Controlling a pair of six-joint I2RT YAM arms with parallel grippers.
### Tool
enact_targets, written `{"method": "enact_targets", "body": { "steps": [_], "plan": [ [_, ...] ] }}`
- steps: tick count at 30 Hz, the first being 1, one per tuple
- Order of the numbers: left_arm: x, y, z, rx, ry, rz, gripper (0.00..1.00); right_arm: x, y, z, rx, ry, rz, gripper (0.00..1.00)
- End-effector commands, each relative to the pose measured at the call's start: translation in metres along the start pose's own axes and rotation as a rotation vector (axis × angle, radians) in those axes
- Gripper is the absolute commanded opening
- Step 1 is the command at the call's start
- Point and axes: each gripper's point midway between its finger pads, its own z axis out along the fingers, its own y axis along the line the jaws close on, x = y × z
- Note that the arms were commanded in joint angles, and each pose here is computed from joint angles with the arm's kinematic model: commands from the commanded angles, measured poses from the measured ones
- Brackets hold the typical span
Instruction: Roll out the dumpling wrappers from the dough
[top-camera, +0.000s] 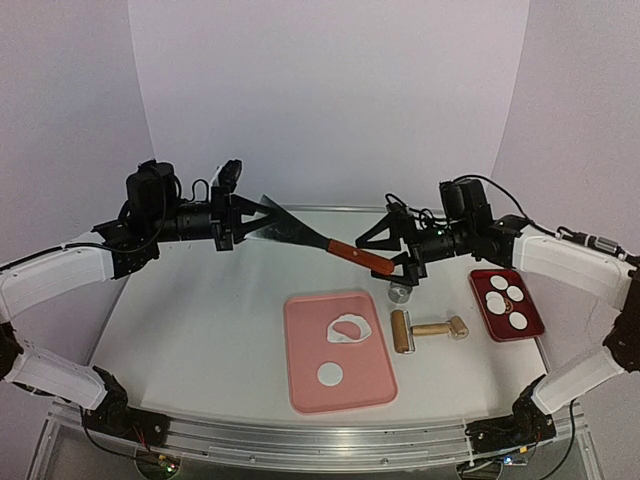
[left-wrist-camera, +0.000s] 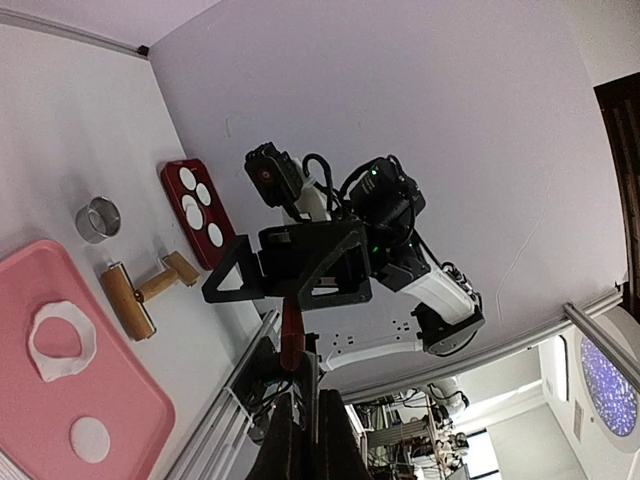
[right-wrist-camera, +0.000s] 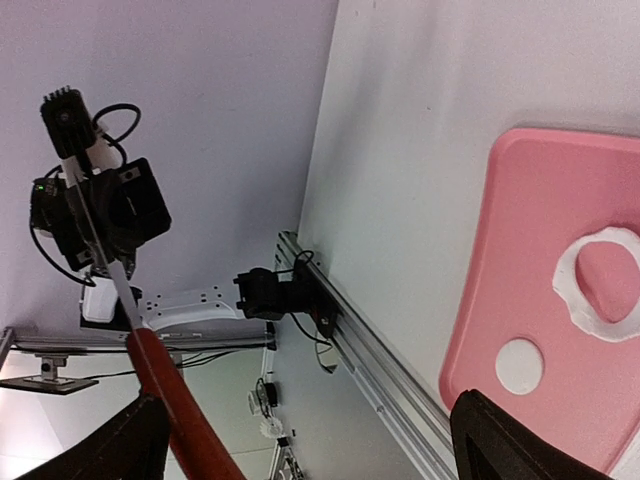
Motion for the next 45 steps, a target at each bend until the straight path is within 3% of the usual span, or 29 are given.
{"method": "enact_targets", "body": {
  "steps": [1, 10, 20, 30, 36, 41, 45],
  "plan": [
    [-0.021, -0.027, -0.01, 0.06, -0.108, 0.053, 0.0, -0.011, 0.061, -0.018, -0.222, -0.065, -0.073, 0.98],
    [-0.029, -0.019, -0.012, 0.024, -0.163, 0.03, 0.0, 0.001, 0.09, -0.031, -0.338, -0.018, -0.069, 0.9],
    [-0.031, -0.009, -0.015, -0.007, -0.199, 0.007, 0.0, 0.001, 0.088, -0.027, -0.341, 0.002, -0.051, 0.51],
    [-0.036, 0.003, -0.021, -0.067, -0.256, -0.015, 0.0, 0.005, 0.085, -0.024, -0.345, 0.048, -0.044, 0.47],
    [-0.038, 0.008, -0.018, -0.084, -0.26, -0.029, 0.0, 0.01, 0.085, -0.021, -0.353, 0.09, -0.045, 0.39],
    [-0.037, 0.01, -0.017, -0.085, -0.254, -0.036, 0.0, 0.005, 0.087, -0.02, -0.354, 0.081, -0.06, 0.24],
    [-0.026, 0.017, -0.013, -0.093, -0.192, -0.044, 0.01, -0.002, 0.081, -0.018, -0.327, 0.032, -0.053, 0.0]
  ]
}}
